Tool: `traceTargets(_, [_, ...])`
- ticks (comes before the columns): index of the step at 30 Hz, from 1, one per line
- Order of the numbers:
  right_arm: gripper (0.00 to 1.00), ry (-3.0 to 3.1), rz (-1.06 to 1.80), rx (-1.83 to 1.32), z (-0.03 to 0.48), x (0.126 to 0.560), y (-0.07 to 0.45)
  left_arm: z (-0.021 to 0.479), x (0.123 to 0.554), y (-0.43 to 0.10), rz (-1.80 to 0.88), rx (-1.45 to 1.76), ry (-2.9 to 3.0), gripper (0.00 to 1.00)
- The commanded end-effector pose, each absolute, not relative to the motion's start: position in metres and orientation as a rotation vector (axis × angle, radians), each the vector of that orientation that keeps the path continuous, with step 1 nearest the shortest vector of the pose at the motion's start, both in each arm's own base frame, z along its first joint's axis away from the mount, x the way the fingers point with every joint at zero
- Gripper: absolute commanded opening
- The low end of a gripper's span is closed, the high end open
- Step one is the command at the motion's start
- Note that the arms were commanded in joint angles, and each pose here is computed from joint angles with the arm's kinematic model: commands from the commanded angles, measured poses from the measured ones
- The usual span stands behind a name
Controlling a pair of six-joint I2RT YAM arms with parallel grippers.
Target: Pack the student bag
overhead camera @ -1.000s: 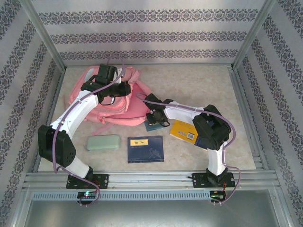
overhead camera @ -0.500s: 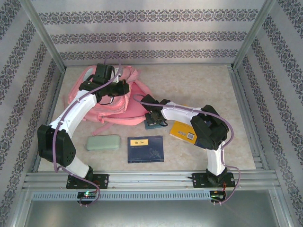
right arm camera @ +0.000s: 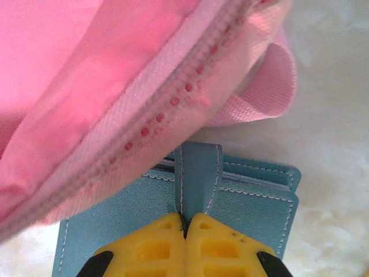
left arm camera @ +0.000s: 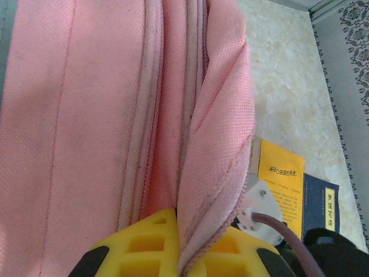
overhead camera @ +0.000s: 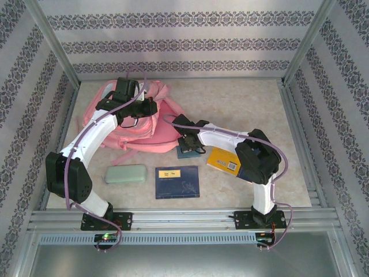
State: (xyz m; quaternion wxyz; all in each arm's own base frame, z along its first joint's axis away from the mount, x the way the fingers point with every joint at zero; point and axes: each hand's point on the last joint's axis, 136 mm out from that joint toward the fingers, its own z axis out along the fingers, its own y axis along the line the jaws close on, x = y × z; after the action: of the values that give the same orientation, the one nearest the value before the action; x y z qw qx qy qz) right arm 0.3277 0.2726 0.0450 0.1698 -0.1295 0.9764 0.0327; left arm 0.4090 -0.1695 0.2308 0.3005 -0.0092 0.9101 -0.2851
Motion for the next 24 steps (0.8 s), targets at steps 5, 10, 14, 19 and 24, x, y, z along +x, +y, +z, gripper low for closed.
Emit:
traceTargets(5, [0.01, 2.711, 0.073, -0.365, 0.084, 0.319, 0.255, 0.24, 0.423, -0.159, -0.744, -0.064, 2.356, 0.0])
traceTargets(10, [0.0, 2.704, 0.1, -0.336, 0.092, 0.316, 0.246, 0.239, 0.423, -0.159, -0.739, -0.062, 2.358, 0.0])
traceTargets(14, [0.0, 2.698, 0.116, -0.329, 0.1, 0.315, 0.242, 0.238, 0.423, -0.159, -0.736, -0.06, 2.36, 0.0])
traceTargets(19, [0.0, 2.663, 0.156, -0.31, 0.125, 0.312, 0.234, 0.238, 0.422, -0.159, -0.737, -0.058, 2.358, 0.0])
traceTargets(24, [0.0, 2.64, 0.242, -0.286, 0.149, 0.305, 0.231, 0.247, 0.421, -0.164, -0.78, -0.042, 2.341, 0.0])
